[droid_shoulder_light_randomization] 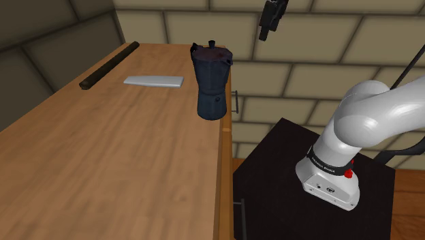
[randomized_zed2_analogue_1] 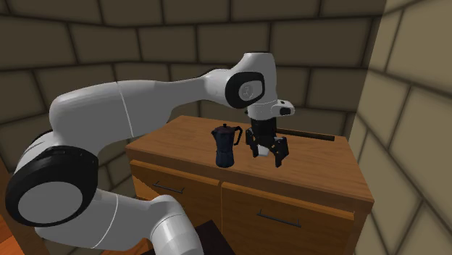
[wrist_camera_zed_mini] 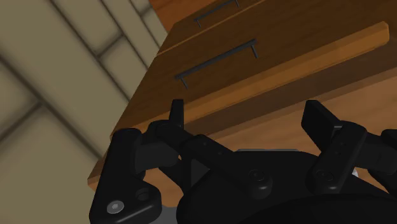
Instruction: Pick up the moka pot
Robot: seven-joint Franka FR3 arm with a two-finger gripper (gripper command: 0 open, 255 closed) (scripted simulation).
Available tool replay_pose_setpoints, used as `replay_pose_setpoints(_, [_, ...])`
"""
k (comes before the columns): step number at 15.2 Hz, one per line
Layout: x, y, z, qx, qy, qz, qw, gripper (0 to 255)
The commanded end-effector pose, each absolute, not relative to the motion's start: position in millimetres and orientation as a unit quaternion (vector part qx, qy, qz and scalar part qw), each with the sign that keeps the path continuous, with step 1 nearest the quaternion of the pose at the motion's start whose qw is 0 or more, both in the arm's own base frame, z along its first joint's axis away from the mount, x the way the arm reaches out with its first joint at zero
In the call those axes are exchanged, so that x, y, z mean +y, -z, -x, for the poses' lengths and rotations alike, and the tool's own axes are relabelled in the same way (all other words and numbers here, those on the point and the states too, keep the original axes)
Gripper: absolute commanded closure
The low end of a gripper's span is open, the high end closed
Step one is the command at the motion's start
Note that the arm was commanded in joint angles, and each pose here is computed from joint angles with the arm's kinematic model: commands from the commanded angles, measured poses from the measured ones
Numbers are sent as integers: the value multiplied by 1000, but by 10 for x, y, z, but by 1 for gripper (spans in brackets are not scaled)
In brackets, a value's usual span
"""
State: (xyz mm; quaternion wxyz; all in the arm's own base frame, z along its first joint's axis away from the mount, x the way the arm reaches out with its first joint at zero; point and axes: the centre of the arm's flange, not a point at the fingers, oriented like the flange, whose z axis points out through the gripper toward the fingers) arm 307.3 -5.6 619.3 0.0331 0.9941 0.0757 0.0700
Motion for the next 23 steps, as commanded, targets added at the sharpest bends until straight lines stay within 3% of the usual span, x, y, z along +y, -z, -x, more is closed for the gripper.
replay_pose_setpoints(1, [-56,-6193,-3073,76,-70,-994,33,0])
replay_pose_setpoints(23, [2447,-6456,-3722,-14,-77,-997,-13,0])
